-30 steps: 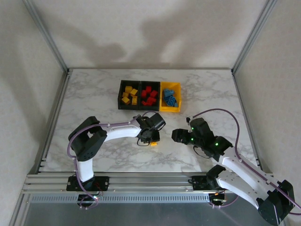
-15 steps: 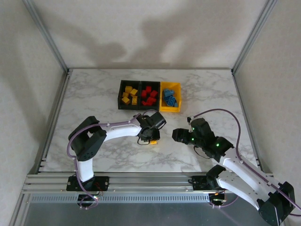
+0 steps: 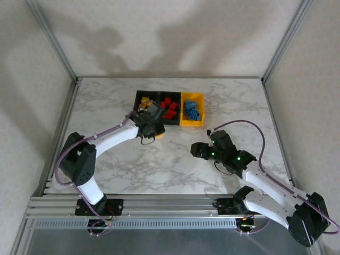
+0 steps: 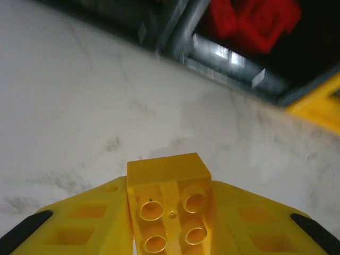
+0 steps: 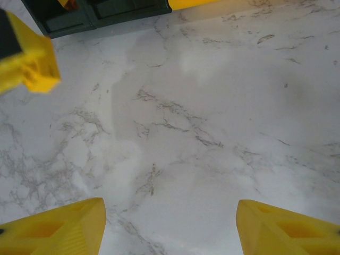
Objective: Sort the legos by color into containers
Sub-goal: Pick up the lego from the middle-left of the table, then place the lego in the container.
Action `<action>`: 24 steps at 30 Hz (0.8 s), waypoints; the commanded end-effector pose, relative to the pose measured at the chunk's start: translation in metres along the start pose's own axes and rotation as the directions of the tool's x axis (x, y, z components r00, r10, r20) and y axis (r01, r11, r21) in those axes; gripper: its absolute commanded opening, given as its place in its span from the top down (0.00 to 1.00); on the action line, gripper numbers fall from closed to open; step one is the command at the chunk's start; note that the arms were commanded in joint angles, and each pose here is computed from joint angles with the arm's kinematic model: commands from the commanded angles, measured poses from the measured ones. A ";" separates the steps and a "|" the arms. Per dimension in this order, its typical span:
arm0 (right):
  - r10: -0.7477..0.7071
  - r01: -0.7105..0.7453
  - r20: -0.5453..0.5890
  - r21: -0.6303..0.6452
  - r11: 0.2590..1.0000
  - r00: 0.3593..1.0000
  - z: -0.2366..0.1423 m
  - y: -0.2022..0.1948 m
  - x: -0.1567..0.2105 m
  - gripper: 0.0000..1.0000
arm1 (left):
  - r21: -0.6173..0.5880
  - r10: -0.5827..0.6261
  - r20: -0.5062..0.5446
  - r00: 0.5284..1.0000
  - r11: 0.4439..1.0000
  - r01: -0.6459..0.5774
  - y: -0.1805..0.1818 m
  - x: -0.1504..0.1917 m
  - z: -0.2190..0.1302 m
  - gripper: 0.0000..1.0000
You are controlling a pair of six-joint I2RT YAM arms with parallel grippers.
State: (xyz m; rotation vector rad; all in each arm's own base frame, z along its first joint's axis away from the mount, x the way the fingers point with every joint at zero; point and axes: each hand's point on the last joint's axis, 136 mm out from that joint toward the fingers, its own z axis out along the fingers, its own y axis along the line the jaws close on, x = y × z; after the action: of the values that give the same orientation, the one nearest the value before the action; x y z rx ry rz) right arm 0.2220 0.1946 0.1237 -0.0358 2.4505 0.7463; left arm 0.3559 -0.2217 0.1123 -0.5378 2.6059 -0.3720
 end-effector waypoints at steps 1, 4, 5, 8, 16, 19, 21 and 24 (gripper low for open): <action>-0.017 0.020 0.037 -0.081 0.996 0.999 0.003 0.026 -0.016 0.34 | -0.021 -0.012 0.104 0.995 1.000 0.014 0.009 -0.048 -0.015 0.64; -0.033 0.035 0.027 -0.098 0.995 0.999 0.008 0.036 -0.013 0.35 | -0.034 -0.031 0.122 0.992 0.999 0.036 0.018 -0.080 -0.005 0.64; -0.034 0.036 0.026 -0.101 0.994 0.999 0.009 0.038 -0.012 0.35 | -0.046 -0.030 0.127 0.991 0.998 0.036 0.020 -0.089 -0.001 0.64; -0.038 0.040 0.024 -0.102 0.994 0.999 0.011 0.041 -0.010 0.35 | -0.089 -0.030 0.148 0.989 0.995 0.043 0.026 -0.115 0.011 0.63; -0.039 0.041 0.034 -0.087 0.995 0.999 0.009 0.039 -0.010 0.35 | -0.170 -0.024 0.120 0.993 0.984 0.044 0.035 -0.136 0.057 0.64; -0.043 0.045 0.032 -0.078 0.996 0.999 0.009 0.038 -0.010 0.34 | -0.179 -0.020 0.097 0.995 0.983 0.038 0.034 -0.134 0.073 0.64; -0.043 0.045 0.028 -0.074 0.996 0.999 0.010 0.037 -0.009 0.34 | -0.182 -0.018 0.092 0.996 0.983 0.034 0.035 -0.133 0.079 0.64; -0.043 0.045 0.024 -0.074 0.996 0.999 0.011 0.037 -0.008 0.35 | -0.187 -0.017 0.080 0.997 0.982 0.032 0.035 -0.131 0.086 0.62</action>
State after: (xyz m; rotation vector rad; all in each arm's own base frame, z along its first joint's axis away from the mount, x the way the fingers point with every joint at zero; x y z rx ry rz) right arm 0.2232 0.2257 0.1268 -0.1114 2.4218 0.8072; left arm 0.4903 -0.1515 0.0705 -0.6584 2.5633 -0.1206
